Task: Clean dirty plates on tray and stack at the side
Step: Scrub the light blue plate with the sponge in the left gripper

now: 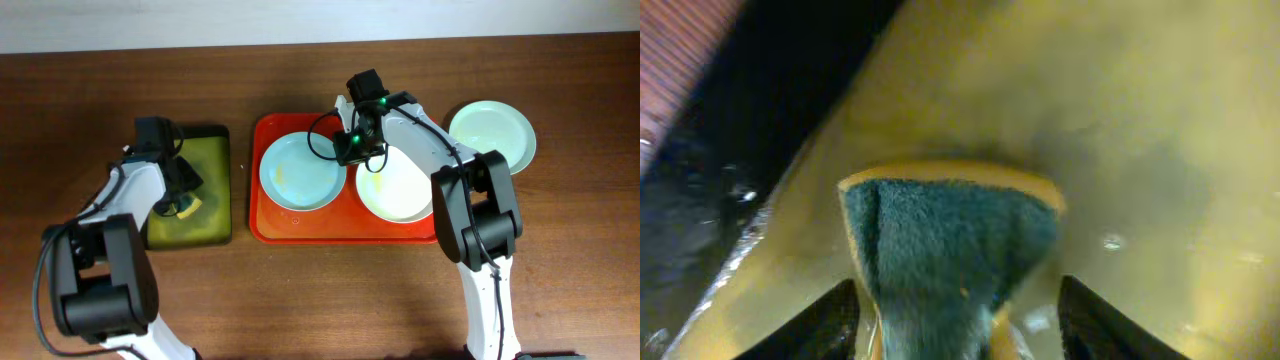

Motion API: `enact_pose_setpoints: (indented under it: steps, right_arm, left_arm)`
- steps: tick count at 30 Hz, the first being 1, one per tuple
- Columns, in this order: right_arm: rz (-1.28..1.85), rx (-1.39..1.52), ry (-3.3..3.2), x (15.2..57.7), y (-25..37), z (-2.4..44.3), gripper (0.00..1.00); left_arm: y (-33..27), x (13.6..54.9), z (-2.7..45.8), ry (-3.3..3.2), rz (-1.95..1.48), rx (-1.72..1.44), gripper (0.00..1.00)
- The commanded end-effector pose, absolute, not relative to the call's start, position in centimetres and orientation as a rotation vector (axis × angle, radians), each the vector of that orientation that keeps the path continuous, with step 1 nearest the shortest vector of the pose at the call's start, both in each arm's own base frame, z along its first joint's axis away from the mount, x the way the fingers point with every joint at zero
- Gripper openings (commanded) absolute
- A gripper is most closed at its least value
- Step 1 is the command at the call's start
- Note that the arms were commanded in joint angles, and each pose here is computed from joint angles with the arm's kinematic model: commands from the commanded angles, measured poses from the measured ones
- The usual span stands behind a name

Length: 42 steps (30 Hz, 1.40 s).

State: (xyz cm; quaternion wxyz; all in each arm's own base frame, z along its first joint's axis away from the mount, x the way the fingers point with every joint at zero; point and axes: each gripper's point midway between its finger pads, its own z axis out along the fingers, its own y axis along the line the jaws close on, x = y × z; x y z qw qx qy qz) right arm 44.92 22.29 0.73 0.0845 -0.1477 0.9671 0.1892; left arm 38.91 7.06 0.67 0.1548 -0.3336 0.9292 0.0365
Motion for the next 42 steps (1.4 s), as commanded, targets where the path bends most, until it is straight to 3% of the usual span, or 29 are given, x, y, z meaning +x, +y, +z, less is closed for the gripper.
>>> enact_pose_setpoints:
  steps: [1, 2, 3, 11, 18, 25, 33, 38, 42]
  right_arm:
    - [0.509, -0.442, 2.922, 44.4, 21.9, -0.6, 0.05]
    - [0.509, -0.442, 2.922, 44.4, 21.9, -0.6, 0.05]
    - [0.509, -0.442, 2.922, 44.4, 21.9, -0.6, 0.05]
    - [0.514, -0.444, 2.886, 45.2, 22.2, -0.4, 0.05]
    - [0.523, -0.38, 2.893, 45.4, 22.2, -0.4, 0.05]
    - [0.523, -0.38, 2.894, 45.3, 22.2, -0.4, 0.05]
    - [0.522, -0.38, 2.893, 45.4, 22.2, -0.4, 0.05]
    - [0.522, -0.38, 2.893, 45.4, 22.2, -0.4, 0.05]
    - [0.522, -0.38, 2.893, 45.4, 22.2, -0.4, 0.05]
  left_arm:
    - [7.4, 38.6, -0.3, 2.676, 0.134, -0.972, 0.35]
    - [7.5, 38.8, -0.1, 2.672, 0.132, -0.97, 0.09]
    - [7.5, 39.0, 0.4, 2.667, 0.13, -0.968, 0.0]
    - [4.5, 39.4, 11.4, 2.539, -0.134, -0.878, 0.0]
    - [-10.3, 40.8, 8.8, 2.674, -0.373, -0.437, 0.0]
    - [-17.6, 43.4, 5.2, 2.605, -0.419, -0.256, 0.0]
    - [-15.3, 45.0, -0.2, 2.584, -0.141, -0.3, 0.0]
    - [-10.7, 46.2, 3.3, 2.456, 0.264, -0.131, 0.0]
    - [-14.2, 46.8, 8.4, 2.395, -0.032, -0.102, 0.0]
